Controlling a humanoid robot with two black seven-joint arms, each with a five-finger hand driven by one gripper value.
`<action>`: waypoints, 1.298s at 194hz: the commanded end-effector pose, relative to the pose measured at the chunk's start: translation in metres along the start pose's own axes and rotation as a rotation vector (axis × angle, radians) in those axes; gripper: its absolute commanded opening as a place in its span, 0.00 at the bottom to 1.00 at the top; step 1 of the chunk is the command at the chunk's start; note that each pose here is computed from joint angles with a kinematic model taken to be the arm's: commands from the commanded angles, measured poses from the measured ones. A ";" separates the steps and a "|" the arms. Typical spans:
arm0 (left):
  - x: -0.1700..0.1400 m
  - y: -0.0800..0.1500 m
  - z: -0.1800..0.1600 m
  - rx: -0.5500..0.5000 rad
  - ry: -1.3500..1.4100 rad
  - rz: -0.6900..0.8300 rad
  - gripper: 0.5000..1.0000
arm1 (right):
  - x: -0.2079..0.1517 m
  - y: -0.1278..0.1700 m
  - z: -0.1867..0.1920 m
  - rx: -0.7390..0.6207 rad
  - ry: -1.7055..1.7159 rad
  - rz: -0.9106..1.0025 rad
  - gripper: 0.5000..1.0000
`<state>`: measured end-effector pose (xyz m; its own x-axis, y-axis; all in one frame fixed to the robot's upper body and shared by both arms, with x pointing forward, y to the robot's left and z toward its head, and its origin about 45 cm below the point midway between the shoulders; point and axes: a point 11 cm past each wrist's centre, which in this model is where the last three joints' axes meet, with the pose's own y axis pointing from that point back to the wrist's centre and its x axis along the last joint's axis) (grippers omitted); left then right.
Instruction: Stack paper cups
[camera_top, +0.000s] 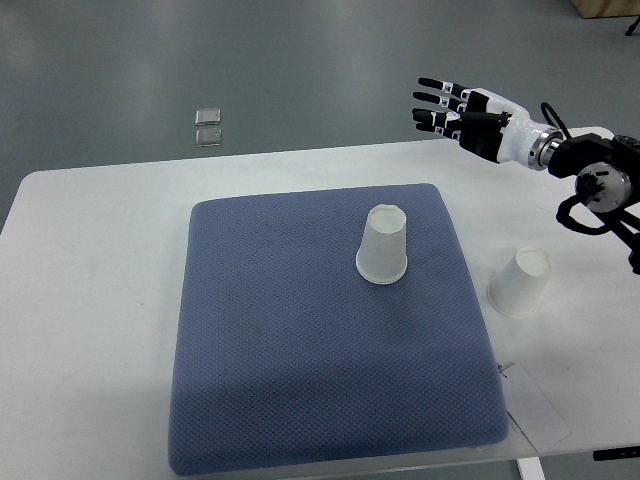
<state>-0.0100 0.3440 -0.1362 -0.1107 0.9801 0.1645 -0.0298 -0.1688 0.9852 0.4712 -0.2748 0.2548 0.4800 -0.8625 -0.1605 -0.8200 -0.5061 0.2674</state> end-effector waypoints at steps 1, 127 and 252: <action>0.000 0.000 0.000 -0.002 -0.004 -0.001 1.00 | 0.008 0.010 -0.018 -0.106 0.236 -0.006 0.84; 0.000 0.000 0.000 0.001 -0.010 -0.001 1.00 | -0.014 0.078 -0.128 -0.697 1.382 -0.161 0.85; 0.000 0.000 0.000 -0.001 -0.004 0.000 1.00 | -0.008 0.127 -0.147 -0.691 1.376 -0.094 0.84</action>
<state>-0.0100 0.3436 -0.1362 -0.1054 0.9809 0.1637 -0.0312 -0.1678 0.9853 0.4161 -0.3224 0.4290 0.7458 0.0584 0.6636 -0.6548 -0.1190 0.7464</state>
